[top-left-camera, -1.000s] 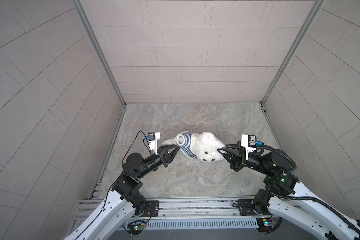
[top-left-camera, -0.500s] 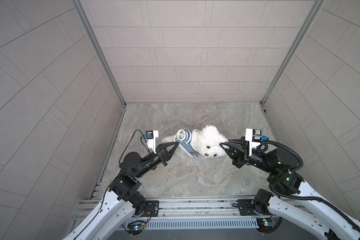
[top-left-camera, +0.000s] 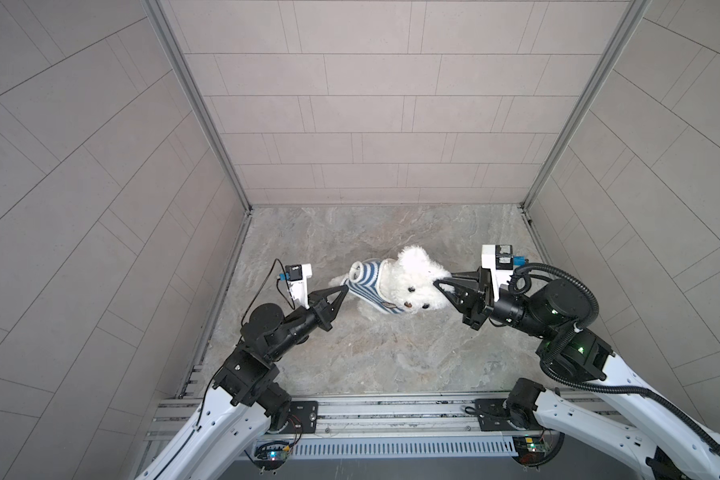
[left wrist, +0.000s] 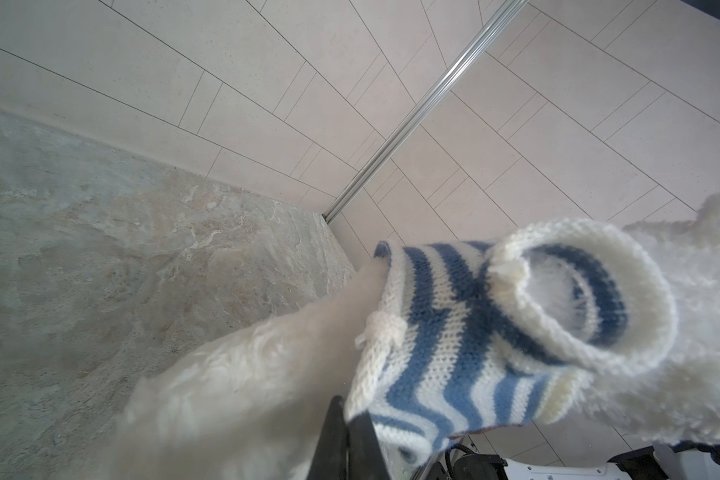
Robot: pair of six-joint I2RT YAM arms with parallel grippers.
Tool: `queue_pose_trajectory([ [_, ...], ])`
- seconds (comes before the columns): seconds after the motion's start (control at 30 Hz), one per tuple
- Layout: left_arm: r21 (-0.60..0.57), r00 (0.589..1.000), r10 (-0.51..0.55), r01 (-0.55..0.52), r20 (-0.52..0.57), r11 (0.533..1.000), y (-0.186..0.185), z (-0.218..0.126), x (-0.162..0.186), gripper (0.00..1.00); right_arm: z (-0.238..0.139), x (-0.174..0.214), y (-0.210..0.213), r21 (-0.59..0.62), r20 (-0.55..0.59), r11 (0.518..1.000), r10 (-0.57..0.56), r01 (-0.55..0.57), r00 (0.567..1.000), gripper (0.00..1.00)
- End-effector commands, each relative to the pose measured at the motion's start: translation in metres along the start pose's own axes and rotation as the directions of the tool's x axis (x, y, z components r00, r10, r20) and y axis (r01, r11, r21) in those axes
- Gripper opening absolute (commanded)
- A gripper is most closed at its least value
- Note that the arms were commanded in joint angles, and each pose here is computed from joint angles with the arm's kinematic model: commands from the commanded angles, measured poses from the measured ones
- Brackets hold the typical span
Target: Dress the teddy bear
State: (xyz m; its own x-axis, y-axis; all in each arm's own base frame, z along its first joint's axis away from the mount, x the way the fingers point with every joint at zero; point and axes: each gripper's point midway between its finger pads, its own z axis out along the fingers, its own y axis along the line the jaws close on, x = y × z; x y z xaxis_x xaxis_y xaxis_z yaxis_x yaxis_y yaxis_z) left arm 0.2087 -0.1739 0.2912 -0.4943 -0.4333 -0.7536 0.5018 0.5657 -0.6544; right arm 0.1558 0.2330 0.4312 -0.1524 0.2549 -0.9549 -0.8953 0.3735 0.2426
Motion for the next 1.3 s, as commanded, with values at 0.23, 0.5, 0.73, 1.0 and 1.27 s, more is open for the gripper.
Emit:
queue_pose_trajectory([
  [0.23,-0.103,0.999,0.039,-0.038,0.016,0.994,0.018,-0.008,-0.006,0.0,-0.028,-0.058,0.032,-0.073,0.219,0.993,-0.07,0.088,0.973,0.0],
  [0.5,-0.104,0.999,0.008,-0.004,0.038,0.995,0.024,-0.011,-0.001,0.0,-0.034,-0.068,0.038,-0.089,0.265,0.992,-0.066,0.093,0.962,0.0],
  [0.73,-0.127,0.998,-0.037,0.044,0.056,0.991,0.036,-0.013,0.006,0.0,-0.034,-0.069,0.038,-0.092,0.278,0.991,-0.067,0.096,0.958,0.0],
  [1.0,-0.172,0.989,-0.116,0.13,0.092,0.976,0.054,-0.015,0.014,0.0,-0.03,-0.062,0.037,-0.096,0.254,0.99,-0.079,0.106,0.964,0.0],
  [1.27,0.0,0.994,-0.046,0.046,0.099,0.999,0.014,-0.013,-0.003,0.0,-0.015,-0.048,0.034,-0.117,0.174,0.987,-0.085,0.107,0.981,0.0],
])
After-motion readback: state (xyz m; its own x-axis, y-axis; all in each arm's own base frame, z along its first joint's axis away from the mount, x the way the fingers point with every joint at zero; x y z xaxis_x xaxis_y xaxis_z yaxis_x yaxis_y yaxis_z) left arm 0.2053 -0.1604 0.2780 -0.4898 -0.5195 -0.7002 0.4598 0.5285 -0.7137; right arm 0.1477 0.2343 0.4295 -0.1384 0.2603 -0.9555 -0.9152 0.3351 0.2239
